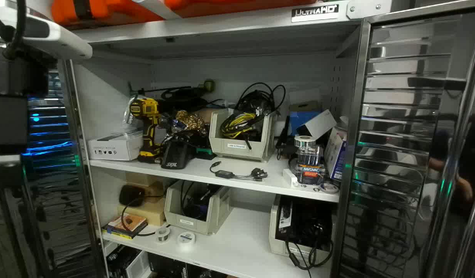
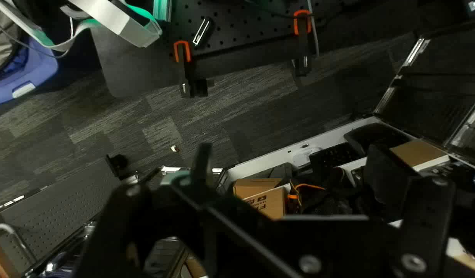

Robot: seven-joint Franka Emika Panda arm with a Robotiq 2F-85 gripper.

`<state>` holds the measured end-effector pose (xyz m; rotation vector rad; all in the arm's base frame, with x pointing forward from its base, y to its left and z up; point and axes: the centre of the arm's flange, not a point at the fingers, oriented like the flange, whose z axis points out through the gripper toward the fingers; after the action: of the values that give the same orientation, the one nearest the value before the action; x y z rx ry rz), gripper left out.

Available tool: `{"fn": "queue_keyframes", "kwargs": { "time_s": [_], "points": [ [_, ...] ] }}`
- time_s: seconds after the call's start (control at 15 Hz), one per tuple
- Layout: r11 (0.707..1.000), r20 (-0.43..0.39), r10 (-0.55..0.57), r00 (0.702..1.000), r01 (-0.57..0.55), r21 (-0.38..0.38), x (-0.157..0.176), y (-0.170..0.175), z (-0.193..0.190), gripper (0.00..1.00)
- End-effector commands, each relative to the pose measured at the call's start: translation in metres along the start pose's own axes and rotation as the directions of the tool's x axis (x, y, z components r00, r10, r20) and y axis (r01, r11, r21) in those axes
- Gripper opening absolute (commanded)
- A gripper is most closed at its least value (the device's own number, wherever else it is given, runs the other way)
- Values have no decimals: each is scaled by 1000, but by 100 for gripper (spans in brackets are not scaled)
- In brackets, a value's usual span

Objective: Pick up the cable charger and put it in the cable box.

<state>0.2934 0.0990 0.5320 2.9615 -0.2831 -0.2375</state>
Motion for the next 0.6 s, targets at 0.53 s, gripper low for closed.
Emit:
{"fn": "queue_keyframes", "kwargs": {
  "time_s": [0.53],
  "points": [
    [999, -51, 39, 998, -39, 2, 19, -6, 3, 100]
  ]
}}
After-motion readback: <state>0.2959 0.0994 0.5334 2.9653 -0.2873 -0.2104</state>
